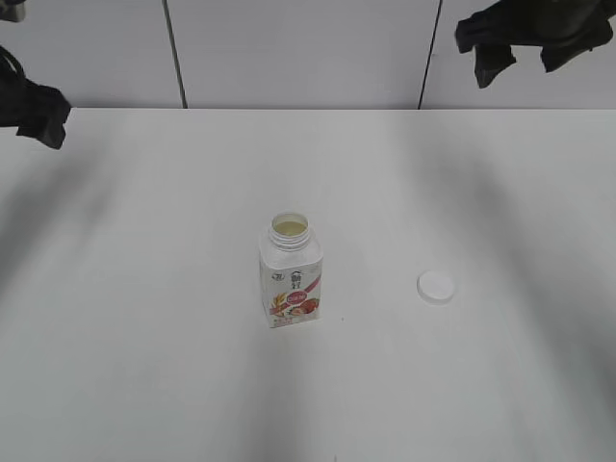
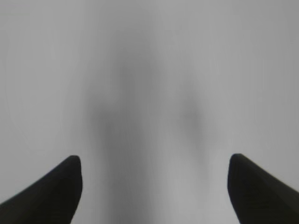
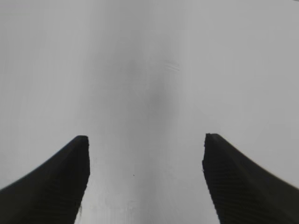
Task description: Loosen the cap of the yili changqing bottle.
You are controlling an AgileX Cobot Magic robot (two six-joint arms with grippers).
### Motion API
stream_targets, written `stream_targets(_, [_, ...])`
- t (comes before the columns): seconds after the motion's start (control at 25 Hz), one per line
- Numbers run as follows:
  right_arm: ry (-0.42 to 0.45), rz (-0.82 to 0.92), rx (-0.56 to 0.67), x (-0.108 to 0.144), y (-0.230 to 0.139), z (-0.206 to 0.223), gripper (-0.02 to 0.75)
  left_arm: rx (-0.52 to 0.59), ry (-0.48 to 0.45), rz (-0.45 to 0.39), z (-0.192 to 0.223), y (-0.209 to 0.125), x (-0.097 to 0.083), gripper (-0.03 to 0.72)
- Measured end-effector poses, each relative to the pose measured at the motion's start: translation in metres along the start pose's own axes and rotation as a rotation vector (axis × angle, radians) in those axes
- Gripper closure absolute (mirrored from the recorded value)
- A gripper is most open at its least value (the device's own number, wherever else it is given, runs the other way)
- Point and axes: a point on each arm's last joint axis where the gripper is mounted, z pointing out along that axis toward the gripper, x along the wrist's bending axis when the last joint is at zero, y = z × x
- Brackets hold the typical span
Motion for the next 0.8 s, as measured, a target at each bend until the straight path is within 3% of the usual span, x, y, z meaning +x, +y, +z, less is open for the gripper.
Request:
stream_targets(0.16, [0.027, 0.013, 0.073, -0.02, -0.002, -0.002, 0.142, 0.012, -0.053, 0.016, -0.013, 0.01, -0.001, 0.113])
stream_targets(0.48, [0.107, 0.089, 0.218, -0.067, -0.017, 0.001, 0.142, 0.087, -0.073, 0.034, -0.018, 0.006, -0.001, 0.116])
stream_targets(0.8, [0.175, 0.113, 0.217, -0.105, -0.024, 0.004, 0.142, 0.203, -0.144, 0.042, -0.021, -0.004, -0.007, 0.122])
